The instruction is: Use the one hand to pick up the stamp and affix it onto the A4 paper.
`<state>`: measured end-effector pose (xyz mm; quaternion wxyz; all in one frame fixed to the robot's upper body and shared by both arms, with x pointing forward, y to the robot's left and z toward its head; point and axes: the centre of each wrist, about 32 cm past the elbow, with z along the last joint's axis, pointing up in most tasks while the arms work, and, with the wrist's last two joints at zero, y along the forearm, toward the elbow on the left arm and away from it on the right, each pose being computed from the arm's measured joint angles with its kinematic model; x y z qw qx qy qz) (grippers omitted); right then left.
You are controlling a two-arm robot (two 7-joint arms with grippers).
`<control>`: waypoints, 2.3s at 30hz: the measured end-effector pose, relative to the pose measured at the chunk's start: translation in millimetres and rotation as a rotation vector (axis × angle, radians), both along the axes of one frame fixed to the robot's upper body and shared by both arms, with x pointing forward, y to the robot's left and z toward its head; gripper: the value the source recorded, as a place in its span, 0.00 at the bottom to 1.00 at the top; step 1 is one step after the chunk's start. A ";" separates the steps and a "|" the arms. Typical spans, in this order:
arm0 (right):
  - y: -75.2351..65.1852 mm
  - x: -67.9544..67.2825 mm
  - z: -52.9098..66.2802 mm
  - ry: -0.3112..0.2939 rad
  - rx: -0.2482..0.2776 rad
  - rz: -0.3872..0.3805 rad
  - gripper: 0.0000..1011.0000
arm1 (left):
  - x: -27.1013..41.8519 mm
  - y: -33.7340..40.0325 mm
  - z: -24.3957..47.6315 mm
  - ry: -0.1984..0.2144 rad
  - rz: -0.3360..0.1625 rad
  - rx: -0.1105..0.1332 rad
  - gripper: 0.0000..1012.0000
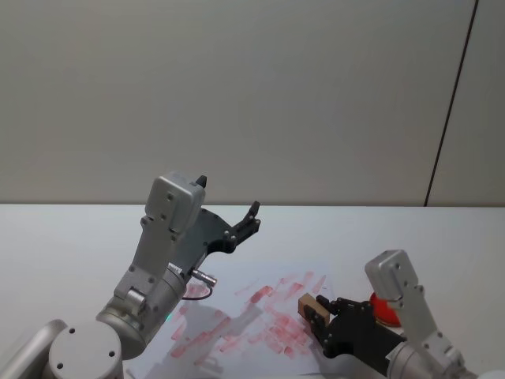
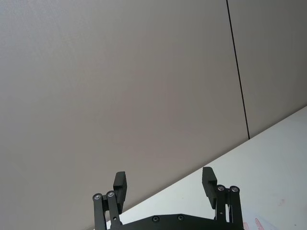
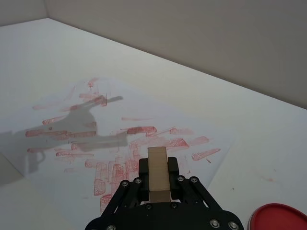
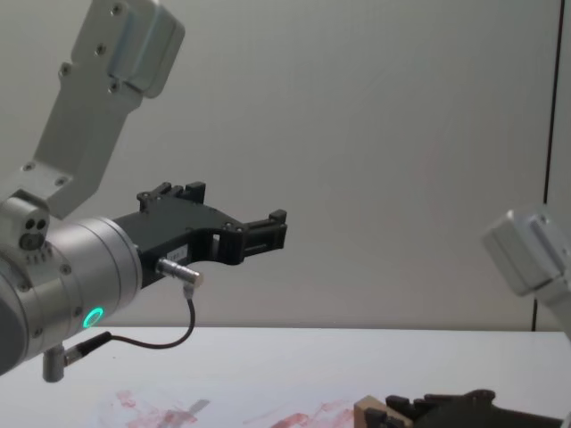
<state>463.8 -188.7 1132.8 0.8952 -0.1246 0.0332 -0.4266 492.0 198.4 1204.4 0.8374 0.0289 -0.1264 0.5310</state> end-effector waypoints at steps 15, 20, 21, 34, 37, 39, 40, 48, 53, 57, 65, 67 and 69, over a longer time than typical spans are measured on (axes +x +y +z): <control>2.8 1.9 -7.4 0.024 -0.033 0.009 0.21 | 0.0 0.0 0.0 0.000 0.000 0.000 0.99; 3.5 3.0 -8.5 0.028 -0.040 0.010 0.21 | 0.0 0.0 0.0 0.000 0.000 0.000 0.99; 3.6 3.2 -8.7 0.029 -0.041 0.011 0.21 | 0.0 0.0 0.0 0.000 0.000 0.000 0.99; 3.8 4.0 -9.3 0.039 -0.049 0.011 0.21 | 0.0 0.0 0.0 0.000 0.000 0.000 0.99; 3.6 3.9 -8.9 0.040 -0.043 0.010 0.21 | 0.0 0.0 0.0 0.000 0.000 0.000 0.99; 3.3 3.9 -8.3 0.038 -0.040 0.008 0.21 | 0.0 0.0 0.0 0.000 0.000 0.000 0.99; 2.5 4.1 -6.4 0.032 -0.033 0.004 0.21 | 0.0 0.0 0.0 0.000 0.000 0.000 0.99; -1.9 7.8 6.5 -0.023 0.005 -0.027 0.21 | 0.0 0.0 0.0 0.000 0.000 0.000 0.99; -9.1 12.1 16.7 -0.061 0.026 -0.065 0.21 | 0.0 0.0 0.0 0.000 0.000 0.000 0.99; -16.2 14.4 22.3 -0.081 0.034 -0.092 0.21 | 0.0 0.0 0.0 0.000 0.000 0.000 0.99; -32.6 15.4 26.7 -0.097 0.036 -0.141 0.21 | 0.0 0.0 0.0 0.000 0.000 0.000 0.99; -35.2 14.9 26.3 -0.096 0.035 -0.148 0.21 | 0.0 0.0 0.0 0.000 0.000 0.000 0.99; -39.3 14.3 25.7 -0.093 0.033 -0.161 0.21 | 0.0 0.0 0.0 0.000 0.000 0.000 0.99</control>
